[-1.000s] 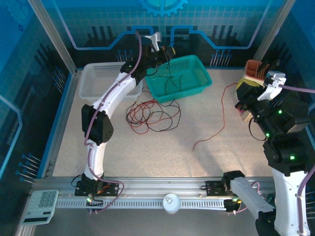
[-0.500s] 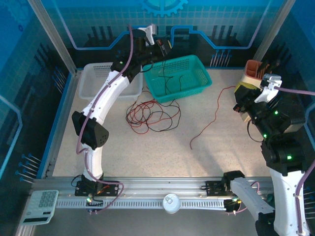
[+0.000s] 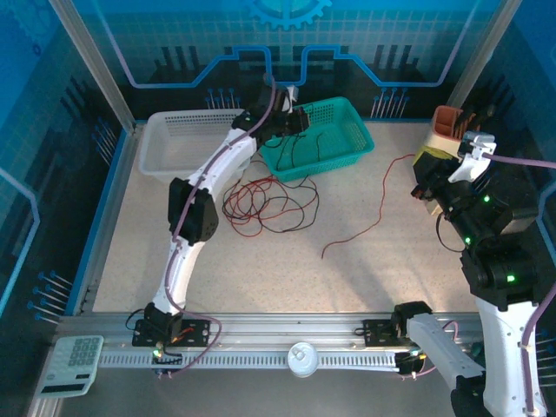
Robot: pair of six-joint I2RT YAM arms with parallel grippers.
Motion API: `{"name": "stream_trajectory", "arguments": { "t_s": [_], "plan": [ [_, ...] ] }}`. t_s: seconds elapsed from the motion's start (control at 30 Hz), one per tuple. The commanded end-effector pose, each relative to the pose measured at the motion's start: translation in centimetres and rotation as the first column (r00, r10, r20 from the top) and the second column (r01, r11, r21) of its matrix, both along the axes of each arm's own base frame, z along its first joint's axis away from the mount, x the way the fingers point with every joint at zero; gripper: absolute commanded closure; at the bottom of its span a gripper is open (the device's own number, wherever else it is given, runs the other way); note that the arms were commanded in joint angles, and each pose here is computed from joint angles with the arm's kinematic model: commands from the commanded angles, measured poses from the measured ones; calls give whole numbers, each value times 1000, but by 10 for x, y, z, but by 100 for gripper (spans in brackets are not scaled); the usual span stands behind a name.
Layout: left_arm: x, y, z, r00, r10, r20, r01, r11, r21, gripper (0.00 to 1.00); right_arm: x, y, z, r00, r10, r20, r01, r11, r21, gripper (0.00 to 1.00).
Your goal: Untangle the cables
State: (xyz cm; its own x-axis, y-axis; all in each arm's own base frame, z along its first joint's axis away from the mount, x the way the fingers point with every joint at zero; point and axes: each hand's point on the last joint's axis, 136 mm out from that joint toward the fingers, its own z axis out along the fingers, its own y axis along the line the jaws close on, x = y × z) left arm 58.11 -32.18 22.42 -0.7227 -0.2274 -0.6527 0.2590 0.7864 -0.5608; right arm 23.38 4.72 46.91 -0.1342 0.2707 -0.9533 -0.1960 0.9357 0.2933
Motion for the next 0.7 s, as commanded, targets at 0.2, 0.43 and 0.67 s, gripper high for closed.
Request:
{"name": "stream_trajectory", "arguments": {
  "t_s": [0.2, 0.43, 0.67],
  "plan": [
    [12, -34, -24, 999, -31, 35, 31, 1000, 2, 100, -9, -1, 4, 1000, 6, -4, -6, 1000, 7, 100],
    [24, -29, -58, 1000, 30, 8, -30, 999, 41, 95, -9, 2, 4, 1000, 19, -11, -19, 1000, 10, 100],
    [32, -24, -61, 998, 49, 36, -51, 997, 66, 58, -8, 3, 5, 1000, 25, -14, -25, 1000, 11, 100]
  ]
}}
